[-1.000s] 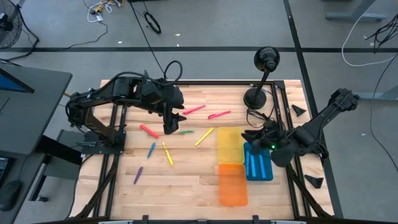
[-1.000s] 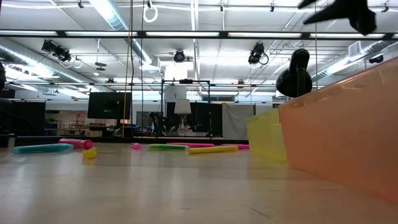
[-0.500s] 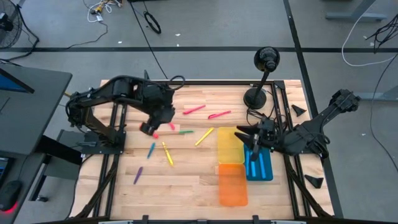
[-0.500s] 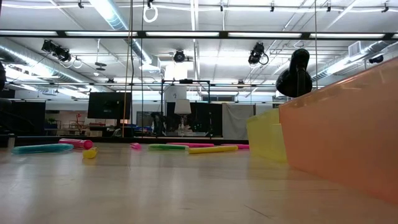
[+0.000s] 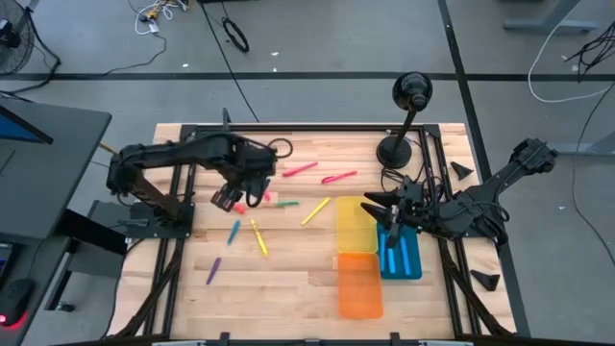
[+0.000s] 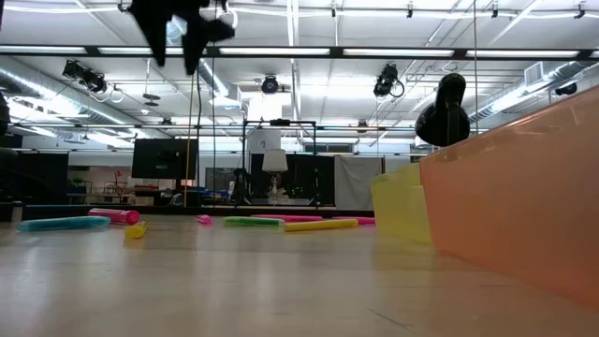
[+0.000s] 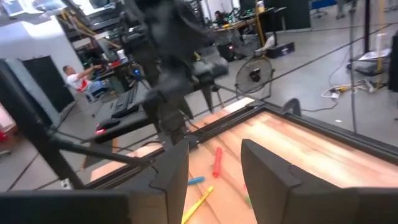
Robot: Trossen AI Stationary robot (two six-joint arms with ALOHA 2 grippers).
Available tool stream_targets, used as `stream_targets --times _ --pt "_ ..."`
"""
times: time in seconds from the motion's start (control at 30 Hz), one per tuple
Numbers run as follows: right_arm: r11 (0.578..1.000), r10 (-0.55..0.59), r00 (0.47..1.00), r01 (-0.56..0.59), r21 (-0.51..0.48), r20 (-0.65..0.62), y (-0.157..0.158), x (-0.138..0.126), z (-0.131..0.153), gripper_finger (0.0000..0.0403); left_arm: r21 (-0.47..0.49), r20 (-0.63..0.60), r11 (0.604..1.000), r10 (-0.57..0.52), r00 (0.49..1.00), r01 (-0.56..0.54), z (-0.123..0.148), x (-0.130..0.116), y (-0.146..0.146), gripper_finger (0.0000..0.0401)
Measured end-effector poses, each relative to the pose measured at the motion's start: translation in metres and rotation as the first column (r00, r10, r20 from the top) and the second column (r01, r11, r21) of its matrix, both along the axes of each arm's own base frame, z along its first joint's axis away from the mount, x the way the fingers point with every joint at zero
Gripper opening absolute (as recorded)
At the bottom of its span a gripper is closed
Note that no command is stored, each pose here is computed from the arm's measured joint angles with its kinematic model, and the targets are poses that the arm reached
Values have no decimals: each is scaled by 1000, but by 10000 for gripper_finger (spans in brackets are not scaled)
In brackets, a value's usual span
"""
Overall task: Pick & Place Markers
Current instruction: Put the orange highlighter into the blue bin
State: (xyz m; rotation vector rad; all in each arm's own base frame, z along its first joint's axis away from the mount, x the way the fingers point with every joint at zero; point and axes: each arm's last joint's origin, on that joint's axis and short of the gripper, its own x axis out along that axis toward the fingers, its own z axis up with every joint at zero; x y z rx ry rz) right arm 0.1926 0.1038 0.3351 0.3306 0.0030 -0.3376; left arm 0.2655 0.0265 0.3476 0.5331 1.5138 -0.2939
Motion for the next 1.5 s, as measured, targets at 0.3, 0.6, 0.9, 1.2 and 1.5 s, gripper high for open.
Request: stream_targets --times 0.3,0.6,0.9,1.2,1.5 --pt "1000 26 1000 -26 2 -2 1 0 0 146 9 -228 1000 8 974 -6 -80 -11 5 224" --pt "1000 26 1000 -26 2 -2 1 0 0 146 40 -331 995 -72 941 90 -138 -27 5 224" --pt "1000 26 1000 -26 1 -3 1 0 0 146 -6 -352 991 -128 927 135 -184 -47 11 224" --pt "1000 26 1000 -26 2 -3 1 0 0 146 67 -330 991 -90 940 119 -218 -66 31 224" --pt "1000 22 1000 -22 1 -3 0 1 0 146 64 -323 995 -52 945 76 -223 -71 41 224"
